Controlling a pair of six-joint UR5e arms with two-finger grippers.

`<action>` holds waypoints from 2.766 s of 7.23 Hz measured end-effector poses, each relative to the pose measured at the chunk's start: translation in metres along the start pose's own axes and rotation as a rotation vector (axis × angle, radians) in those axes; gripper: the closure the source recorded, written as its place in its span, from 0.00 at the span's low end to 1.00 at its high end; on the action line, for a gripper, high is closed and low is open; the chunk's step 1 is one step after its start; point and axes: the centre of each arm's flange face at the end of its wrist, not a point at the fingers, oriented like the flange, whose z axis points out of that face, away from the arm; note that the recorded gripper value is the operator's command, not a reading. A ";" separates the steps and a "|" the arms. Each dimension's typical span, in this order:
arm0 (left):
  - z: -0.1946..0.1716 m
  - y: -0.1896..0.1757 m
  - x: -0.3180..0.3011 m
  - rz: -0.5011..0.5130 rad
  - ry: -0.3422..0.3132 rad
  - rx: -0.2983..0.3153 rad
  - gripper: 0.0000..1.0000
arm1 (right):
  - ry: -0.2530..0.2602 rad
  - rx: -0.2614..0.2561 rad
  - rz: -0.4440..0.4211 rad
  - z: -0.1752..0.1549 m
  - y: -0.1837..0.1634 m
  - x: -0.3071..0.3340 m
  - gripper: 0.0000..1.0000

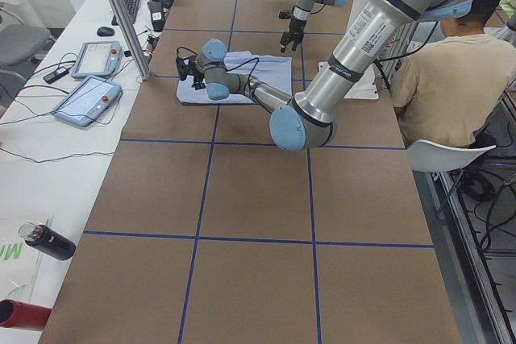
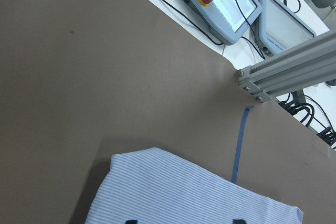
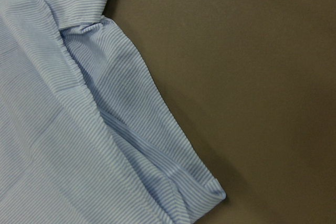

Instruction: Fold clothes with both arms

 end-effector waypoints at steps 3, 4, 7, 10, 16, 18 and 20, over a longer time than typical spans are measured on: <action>-0.001 0.000 -0.001 0.000 -0.001 -0.001 0.32 | 0.025 0.072 -0.010 0.030 0.023 -0.002 0.08; -0.001 0.000 -0.002 -0.001 -0.002 0.000 0.32 | 0.026 0.084 -0.007 0.034 0.020 -0.005 0.21; -0.001 0.000 -0.002 -0.001 -0.002 0.002 0.32 | 0.028 0.108 0.003 0.041 0.010 -0.010 0.79; -0.001 0.000 -0.010 -0.003 -0.010 0.003 0.32 | 0.023 0.108 0.007 0.041 0.011 -0.014 1.00; -0.003 0.001 -0.010 -0.002 -0.006 0.003 0.31 | 0.040 0.115 0.003 0.025 0.011 -0.020 1.00; -0.027 0.014 -0.012 -0.055 0.032 -0.010 0.31 | 0.034 0.113 0.005 0.020 0.010 -0.022 1.00; -0.075 0.088 -0.045 -0.163 0.079 -0.072 0.31 | 0.023 0.105 0.009 0.011 0.007 -0.024 1.00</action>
